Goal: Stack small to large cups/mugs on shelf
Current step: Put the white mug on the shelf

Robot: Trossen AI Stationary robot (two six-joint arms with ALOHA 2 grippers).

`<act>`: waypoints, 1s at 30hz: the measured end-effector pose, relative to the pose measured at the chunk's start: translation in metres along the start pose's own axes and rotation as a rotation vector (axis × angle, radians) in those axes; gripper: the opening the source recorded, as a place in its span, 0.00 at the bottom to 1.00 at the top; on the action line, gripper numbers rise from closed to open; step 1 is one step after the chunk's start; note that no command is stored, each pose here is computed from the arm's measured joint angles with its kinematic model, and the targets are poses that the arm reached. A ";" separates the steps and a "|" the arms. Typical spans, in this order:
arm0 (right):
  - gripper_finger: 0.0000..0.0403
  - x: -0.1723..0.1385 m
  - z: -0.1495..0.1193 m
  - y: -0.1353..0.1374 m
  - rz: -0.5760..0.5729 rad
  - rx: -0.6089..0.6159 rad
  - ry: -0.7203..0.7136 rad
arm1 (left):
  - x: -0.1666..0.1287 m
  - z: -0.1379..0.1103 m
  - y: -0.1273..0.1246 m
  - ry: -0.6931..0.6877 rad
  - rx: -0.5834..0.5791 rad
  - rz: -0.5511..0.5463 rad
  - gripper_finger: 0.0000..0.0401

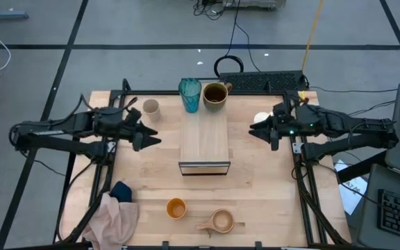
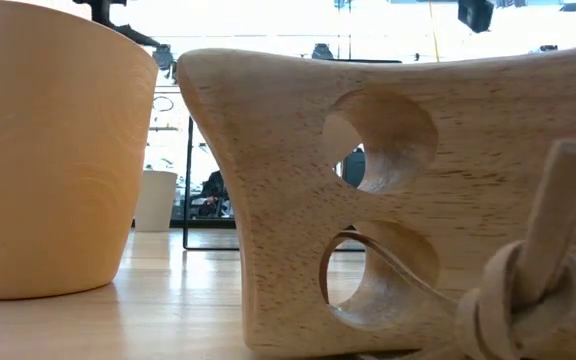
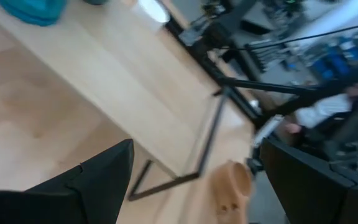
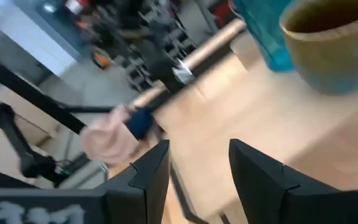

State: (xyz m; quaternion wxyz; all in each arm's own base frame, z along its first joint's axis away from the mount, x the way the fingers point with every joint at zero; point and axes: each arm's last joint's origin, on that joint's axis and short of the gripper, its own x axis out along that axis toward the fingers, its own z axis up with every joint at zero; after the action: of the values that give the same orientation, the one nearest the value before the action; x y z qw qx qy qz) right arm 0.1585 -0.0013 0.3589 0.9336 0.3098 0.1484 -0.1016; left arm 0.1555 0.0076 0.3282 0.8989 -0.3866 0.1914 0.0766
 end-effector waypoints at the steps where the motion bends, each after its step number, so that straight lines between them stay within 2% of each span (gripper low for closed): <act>1: 0.39 0.000 -0.001 -0.001 -0.011 -0.002 0.014 | -0.002 -0.001 -0.002 -0.002 -0.004 -0.021 0.87; 5: 0.39 0.000 -0.005 -0.005 -0.043 -0.026 0.052 | -0.011 0.000 -0.013 -0.033 0.004 -0.141 0.87; 10: 0.39 -0.002 -0.017 -0.024 -0.196 -0.025 0.220 | -0.019 0.003 -0.022 -0.083 0.005 -0.246 0.87; 21: 0.39 0.008 -0.023 -0.054 -0.320 -0.078 0.508 | -0.018 -0.001 -0.026 -0.045 -0.005 -0.265 0.87; 30: 0.39 0.019 -0.007 -0.071 -0.430 -0.324 0.687 | -0.018 -0.001 -0.026 -0.055 -0.036 -0.253 0.87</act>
State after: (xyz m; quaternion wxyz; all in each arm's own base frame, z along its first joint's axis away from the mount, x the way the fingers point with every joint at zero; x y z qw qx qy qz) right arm 0.1548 -0.0549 0.3085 0.8243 0.1371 0.5255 -0.1600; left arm 0.1460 -0.0108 0.3517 0.8993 -0.4213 0.1149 -0.0235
